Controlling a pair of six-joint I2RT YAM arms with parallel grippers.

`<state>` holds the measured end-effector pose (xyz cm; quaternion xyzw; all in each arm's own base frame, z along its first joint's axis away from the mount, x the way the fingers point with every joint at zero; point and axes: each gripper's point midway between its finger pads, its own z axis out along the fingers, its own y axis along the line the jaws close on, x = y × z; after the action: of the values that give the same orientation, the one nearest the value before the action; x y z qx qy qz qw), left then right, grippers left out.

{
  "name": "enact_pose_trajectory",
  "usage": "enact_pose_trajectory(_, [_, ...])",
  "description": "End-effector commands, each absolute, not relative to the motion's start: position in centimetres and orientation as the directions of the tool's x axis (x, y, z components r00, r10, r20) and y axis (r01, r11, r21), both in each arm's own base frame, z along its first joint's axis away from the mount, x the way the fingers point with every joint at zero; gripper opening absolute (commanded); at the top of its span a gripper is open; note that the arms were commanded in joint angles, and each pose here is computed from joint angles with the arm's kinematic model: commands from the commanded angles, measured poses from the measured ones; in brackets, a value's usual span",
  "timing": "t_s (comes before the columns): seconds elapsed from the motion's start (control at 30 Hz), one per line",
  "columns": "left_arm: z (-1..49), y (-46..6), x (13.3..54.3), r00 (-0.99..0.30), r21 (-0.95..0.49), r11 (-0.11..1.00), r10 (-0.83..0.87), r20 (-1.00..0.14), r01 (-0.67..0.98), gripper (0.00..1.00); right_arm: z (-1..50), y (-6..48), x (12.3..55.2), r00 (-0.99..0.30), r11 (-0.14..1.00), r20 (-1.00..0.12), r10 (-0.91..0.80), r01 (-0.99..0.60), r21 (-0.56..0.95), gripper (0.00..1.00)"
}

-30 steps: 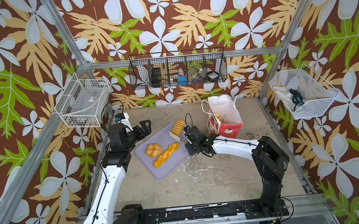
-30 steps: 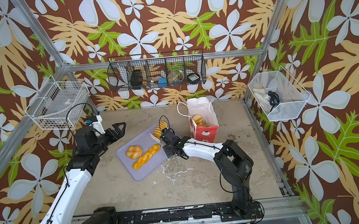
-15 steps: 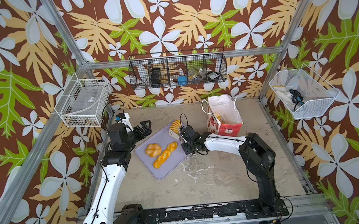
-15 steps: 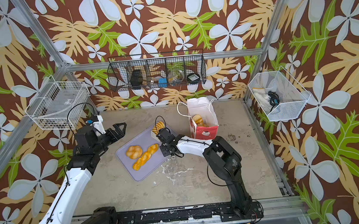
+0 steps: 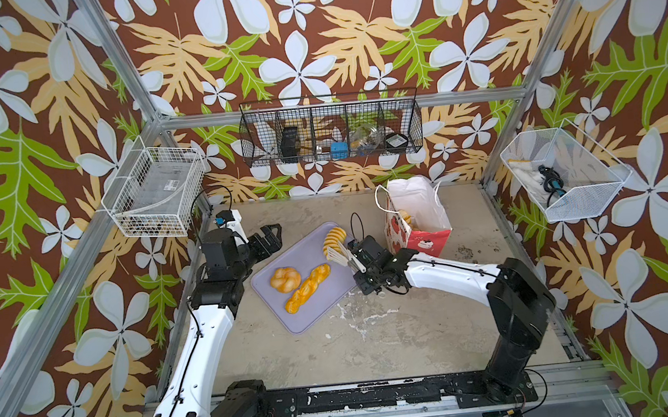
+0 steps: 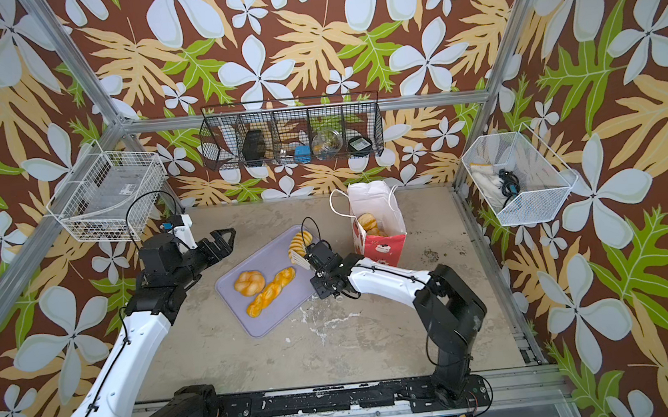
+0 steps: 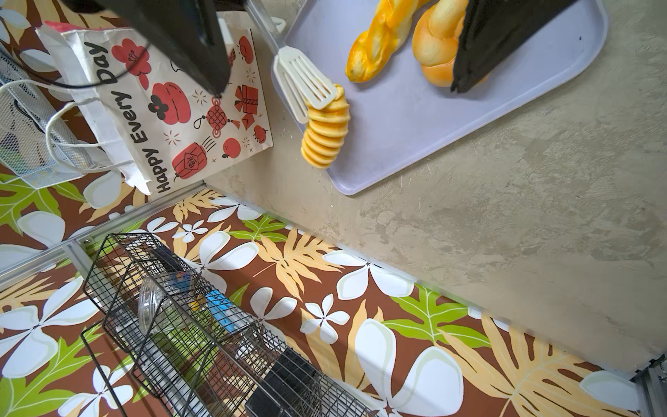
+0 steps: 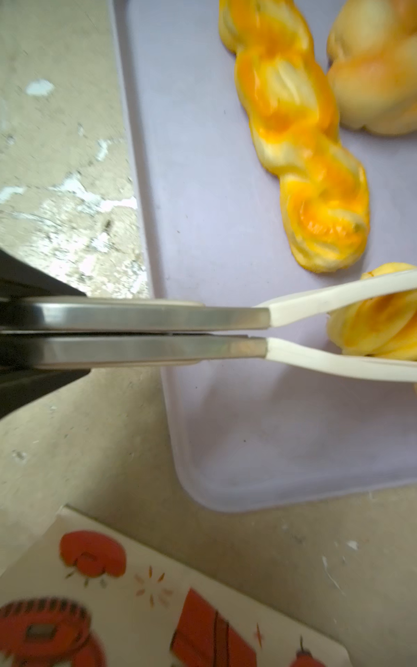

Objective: Pack bread into a paper bag
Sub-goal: Pick up the fake bread from the plate, then place the fake bread in the paper bag.

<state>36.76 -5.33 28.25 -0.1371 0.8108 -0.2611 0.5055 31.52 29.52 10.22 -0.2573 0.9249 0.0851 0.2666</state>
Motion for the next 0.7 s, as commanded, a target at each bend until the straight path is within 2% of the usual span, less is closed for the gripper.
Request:
enact_pose_trajectory(0.0, [29.2, -5.3, 37.1, -0.426, -0.563, 0.824, -0.490, -0.761, 0.057, 1.00, 14.8, 30.1, 31.0, -0.627, 0.813, -0.631, -0.457, -0.582, -0.009, 0.00])
enact_pose_trajectory(0.2, [29.7, -5.3, 37.4, -0.414, -0.571, 0.818, -0.499, -0.762, 0.065, 1.00, 25.1, 28.4, 31.0, -0.483, 0.831, -0.783, -0.393, -0.552, -0.076, 0.00])
enact_pose_trajectory(0.43, [30.0, -5.2, 37.3, -0.405, -0.569, 0.820, -0.501, -0.765, 0.062, 1.00, 36.4, 20.4, 31.0, -0.300, 0.958, -0.932, -0.206, -0.257, -0.129, 0.00])
enact_pose_trajectory(0.53, [29.9, -5.2, 37.3, -0.404, -0.570, 0.820, -0.502, -0.764, 0.060, 1.00, 38.5, 17.2, 30.0, -0.246, 0.981, -0.957, -0.152, -0.158, -0.115, 0.00])
enact_pose_trajectory(0.67, [29.8, -5.2, 37.3, -0.405, -0.575, 0.816, -0.507, -0.760, 0.058, 1.00, 37.7, 15.2, 29.0, -0.276, 0.985, -0.949, -0.154, -0.116, -0.127, 0.00])
